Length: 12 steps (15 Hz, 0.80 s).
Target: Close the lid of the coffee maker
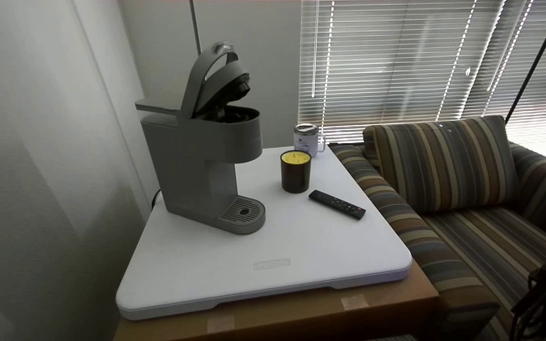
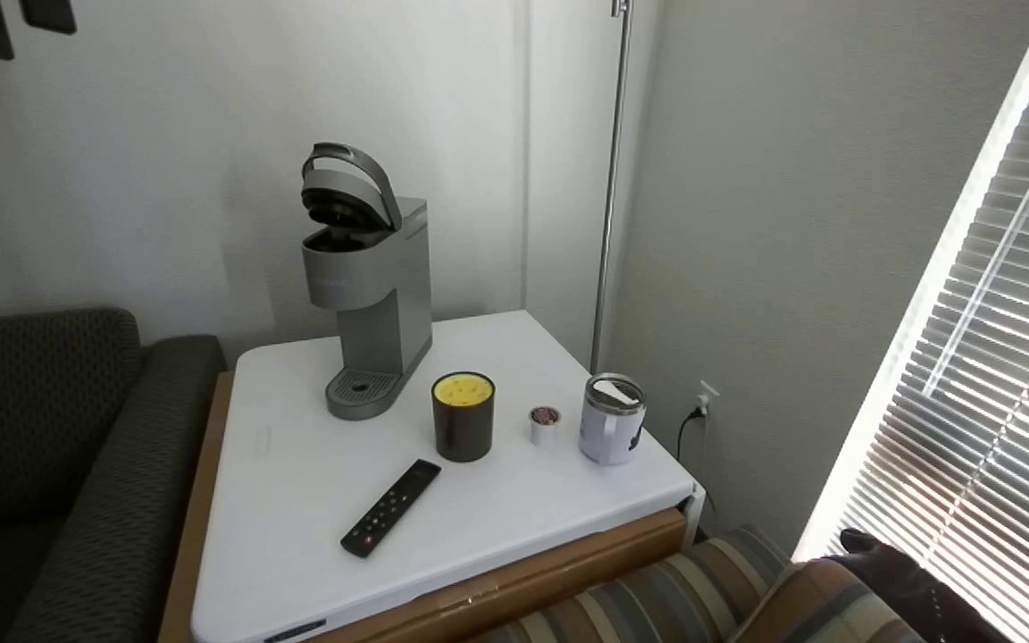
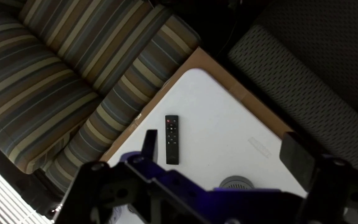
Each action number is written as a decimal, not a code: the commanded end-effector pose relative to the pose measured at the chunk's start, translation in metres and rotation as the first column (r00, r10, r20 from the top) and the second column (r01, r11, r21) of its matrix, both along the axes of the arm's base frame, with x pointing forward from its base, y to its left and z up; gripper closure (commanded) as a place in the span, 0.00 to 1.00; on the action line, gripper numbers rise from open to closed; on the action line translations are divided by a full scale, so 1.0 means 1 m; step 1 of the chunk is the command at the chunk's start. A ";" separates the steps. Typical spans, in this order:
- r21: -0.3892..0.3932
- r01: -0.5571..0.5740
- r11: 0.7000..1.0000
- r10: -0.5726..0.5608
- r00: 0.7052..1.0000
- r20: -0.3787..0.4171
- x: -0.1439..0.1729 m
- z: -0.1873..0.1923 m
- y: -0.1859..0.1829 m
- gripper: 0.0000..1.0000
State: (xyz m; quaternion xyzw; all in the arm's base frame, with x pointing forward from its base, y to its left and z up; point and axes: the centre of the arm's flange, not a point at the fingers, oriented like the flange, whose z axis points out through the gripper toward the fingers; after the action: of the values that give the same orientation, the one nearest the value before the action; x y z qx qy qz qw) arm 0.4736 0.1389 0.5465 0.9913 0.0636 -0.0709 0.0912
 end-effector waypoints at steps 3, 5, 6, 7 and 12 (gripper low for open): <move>0.107 -0.022 0.994 0.027 0.999 -0.044 0.060 0.005 -0.004 0.00; 0.086 -0.012 0.996 0.014 1.000 -0.024 0.049 -0.004 -0.004 0.00; 0.088 -0.011 0.996 0.013 1.000 -0.024 0.052 -0.004 -0.005 0.00; 0.089 -0.011 0.996 0.013 1.000 -0.023 0.053 -0.003 -0.005 0.00; 0.089 -0.003 0.996 0.003 1.000 -0.006 0.060 -0.001 0.000 0.00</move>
State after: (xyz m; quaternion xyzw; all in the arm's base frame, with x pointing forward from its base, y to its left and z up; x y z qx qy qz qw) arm 0.5263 0.1384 0.5448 0.9932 0.0728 -0.0770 0.0472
